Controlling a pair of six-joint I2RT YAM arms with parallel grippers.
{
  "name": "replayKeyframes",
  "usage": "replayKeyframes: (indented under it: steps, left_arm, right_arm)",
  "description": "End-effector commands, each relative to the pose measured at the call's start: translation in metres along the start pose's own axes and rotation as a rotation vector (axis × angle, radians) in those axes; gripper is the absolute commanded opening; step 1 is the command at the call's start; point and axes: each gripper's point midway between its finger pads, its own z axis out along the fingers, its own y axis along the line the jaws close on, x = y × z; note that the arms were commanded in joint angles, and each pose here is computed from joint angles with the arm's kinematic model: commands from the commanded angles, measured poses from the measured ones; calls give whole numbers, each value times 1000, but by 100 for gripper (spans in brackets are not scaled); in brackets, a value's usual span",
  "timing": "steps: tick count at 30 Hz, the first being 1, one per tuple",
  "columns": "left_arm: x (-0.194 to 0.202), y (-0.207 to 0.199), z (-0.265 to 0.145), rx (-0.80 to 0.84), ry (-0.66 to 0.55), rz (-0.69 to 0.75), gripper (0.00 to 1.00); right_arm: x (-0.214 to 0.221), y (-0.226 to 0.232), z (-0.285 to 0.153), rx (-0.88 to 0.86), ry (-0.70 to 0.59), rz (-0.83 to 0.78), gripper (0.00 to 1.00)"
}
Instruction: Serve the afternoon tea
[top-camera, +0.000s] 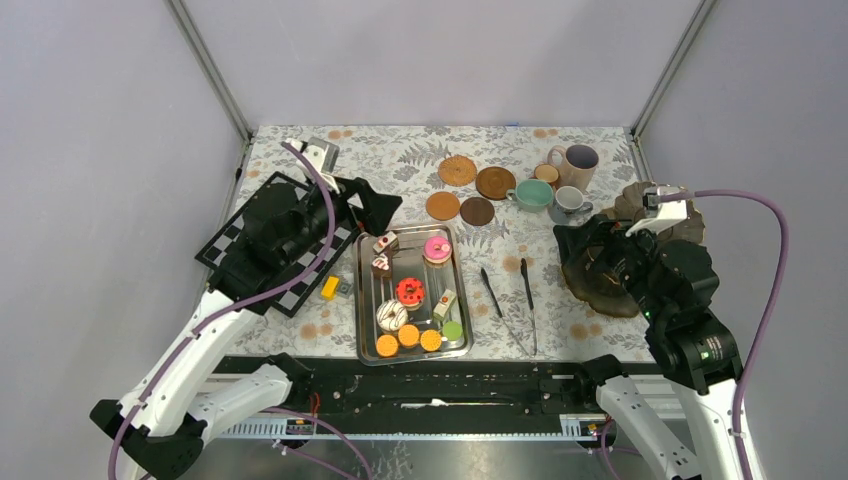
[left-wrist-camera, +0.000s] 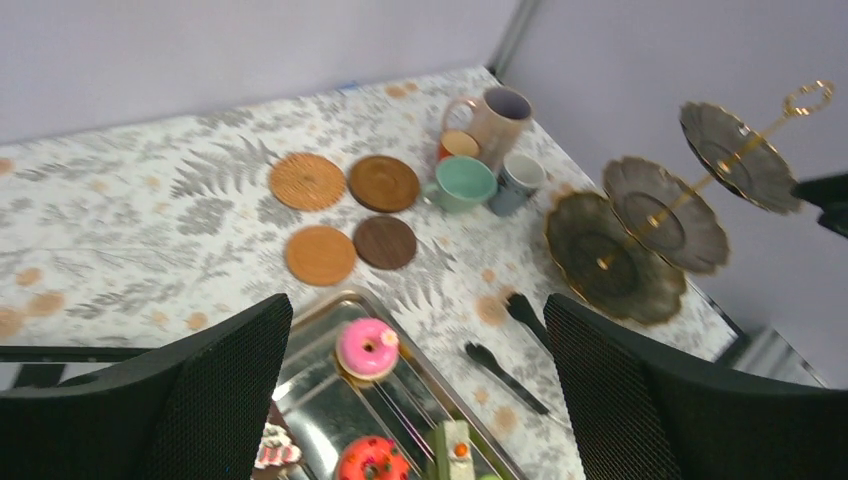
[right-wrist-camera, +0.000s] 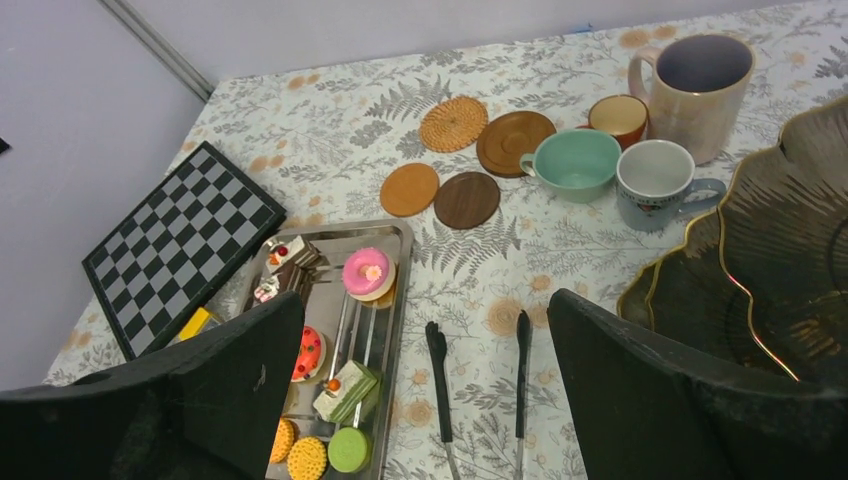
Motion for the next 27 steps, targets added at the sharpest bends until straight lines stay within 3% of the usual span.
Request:
replayKeyframes:
  steps: [1, 7, 10, 16, 19, 23, 27]
  left_arm:
    - [-56, 13, -10, -106, -208, 72, 99]
    - [-44, 47, -18, -253, -288, 114, 99]
    - [-37, 55, -21, -290, -285, 123, 99]
    - [-25, 66, -23, -326, -275, 136, 99]
    - [-19, 66, -20, -322, -255, 136, 99]
    - [-17, 63, -19, -305, -250, 134, 99]
    - [-15, 61, -18, -290, -245, 126, 99]
  right_arm:
    - [11, -7, 5, 36, 57, -3, 98]
    - [69, 23, 39, -128, 383, 41, 99]
    - [95, 37, 48, -155, 456, 28, 99]
    - [169, 70, 50, -93, 650, -187, 99]
    - [206, 67, 44, -58, 731, -180, 99]
    - [253, 32, 36, 94, 787, -119, 98]
    - [261, -6, 38, 250, 679, -93, 99]
